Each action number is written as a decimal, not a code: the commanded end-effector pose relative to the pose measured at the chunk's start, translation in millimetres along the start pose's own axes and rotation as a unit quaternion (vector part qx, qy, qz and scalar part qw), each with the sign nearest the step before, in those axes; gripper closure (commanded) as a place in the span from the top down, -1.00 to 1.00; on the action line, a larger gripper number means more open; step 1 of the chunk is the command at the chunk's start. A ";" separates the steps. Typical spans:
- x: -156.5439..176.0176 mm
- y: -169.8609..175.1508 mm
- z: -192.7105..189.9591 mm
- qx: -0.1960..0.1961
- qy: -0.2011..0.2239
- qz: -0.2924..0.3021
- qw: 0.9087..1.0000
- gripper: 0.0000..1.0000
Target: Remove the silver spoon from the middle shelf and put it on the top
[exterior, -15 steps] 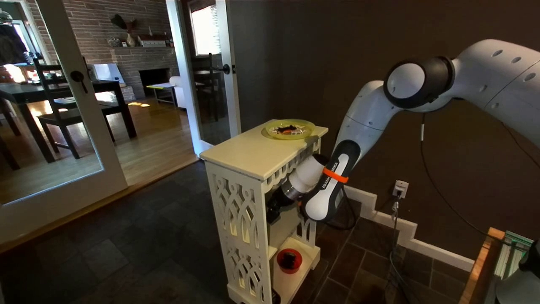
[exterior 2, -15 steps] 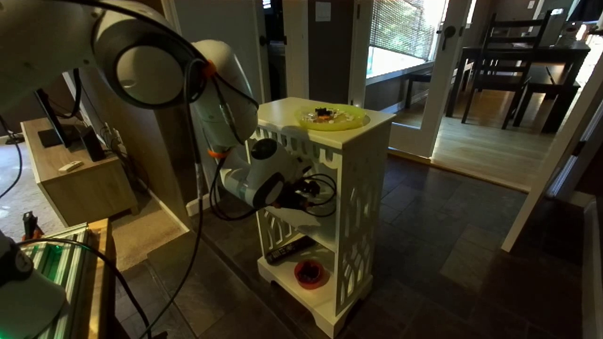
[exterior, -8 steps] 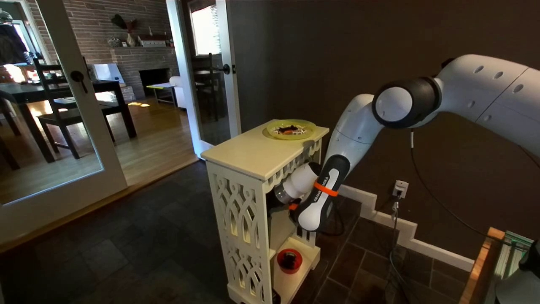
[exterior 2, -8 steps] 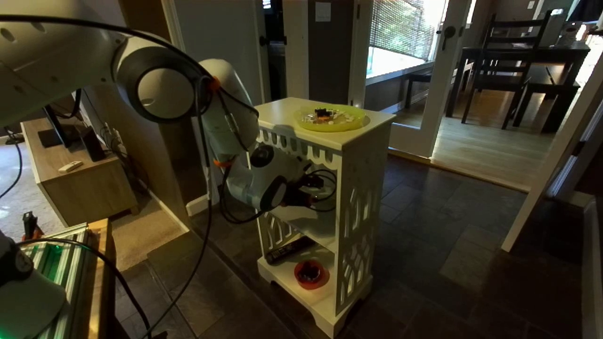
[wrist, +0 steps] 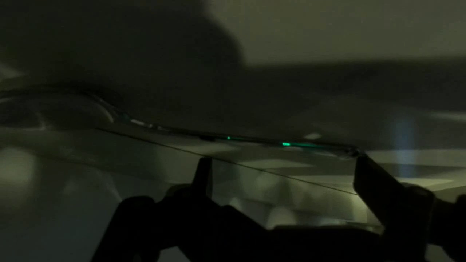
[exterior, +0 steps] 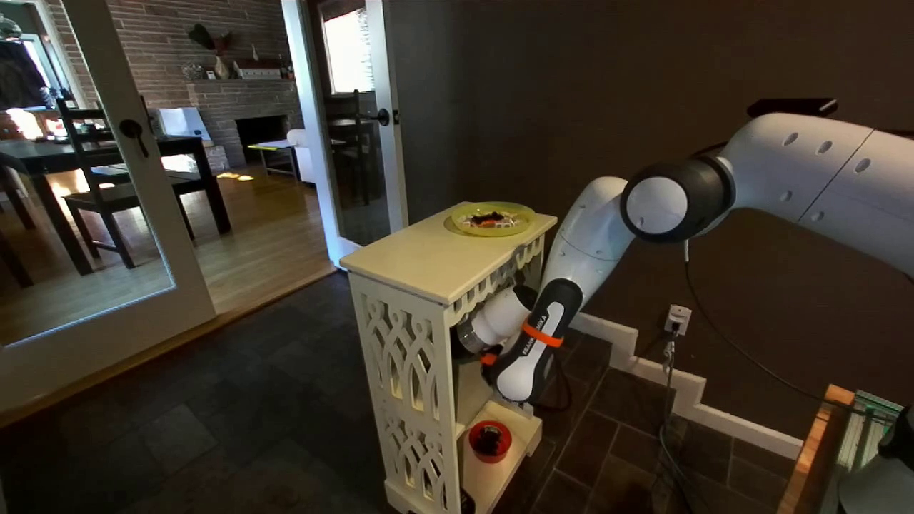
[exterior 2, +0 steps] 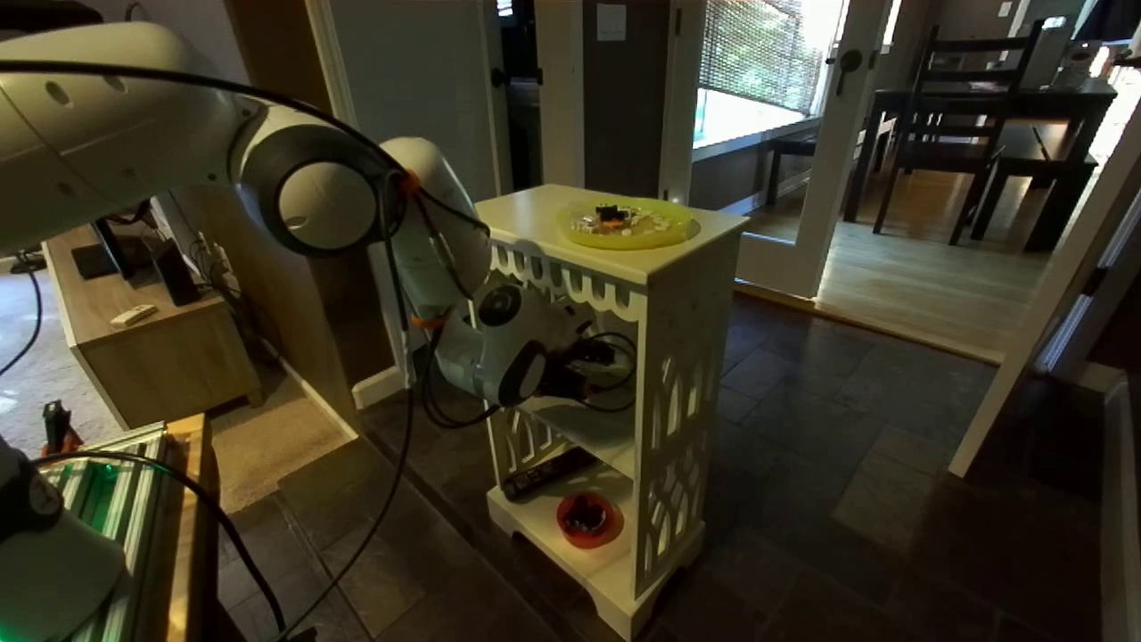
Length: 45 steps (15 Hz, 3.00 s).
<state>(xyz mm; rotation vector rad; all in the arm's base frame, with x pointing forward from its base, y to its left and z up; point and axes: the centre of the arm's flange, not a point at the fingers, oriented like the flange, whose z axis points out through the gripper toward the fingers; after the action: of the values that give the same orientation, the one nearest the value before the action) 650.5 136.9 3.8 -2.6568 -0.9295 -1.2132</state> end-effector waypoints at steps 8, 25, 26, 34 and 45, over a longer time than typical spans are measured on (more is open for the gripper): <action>-7.9 -8.9 2.3 0.003 -0.056 0.078 0.995 1.00; -51.5 -25.5 -57.7 -0.004 -0.142 0.135 0.981 1.00; -52.4 -23.6 -61.6 -0.009 -0.138 0.138 0.981 1.00; -31.2 -16.8 -69.3 -0.026 -0.081 0.084 0.993 1.00; -26.7 7.9 -67.4 -0.075 -0.047 0.171 0.981 1.00</action>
<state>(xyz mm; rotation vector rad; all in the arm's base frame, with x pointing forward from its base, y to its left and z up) 593.5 94.5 29.6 -2.8575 -0.5170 -1.0973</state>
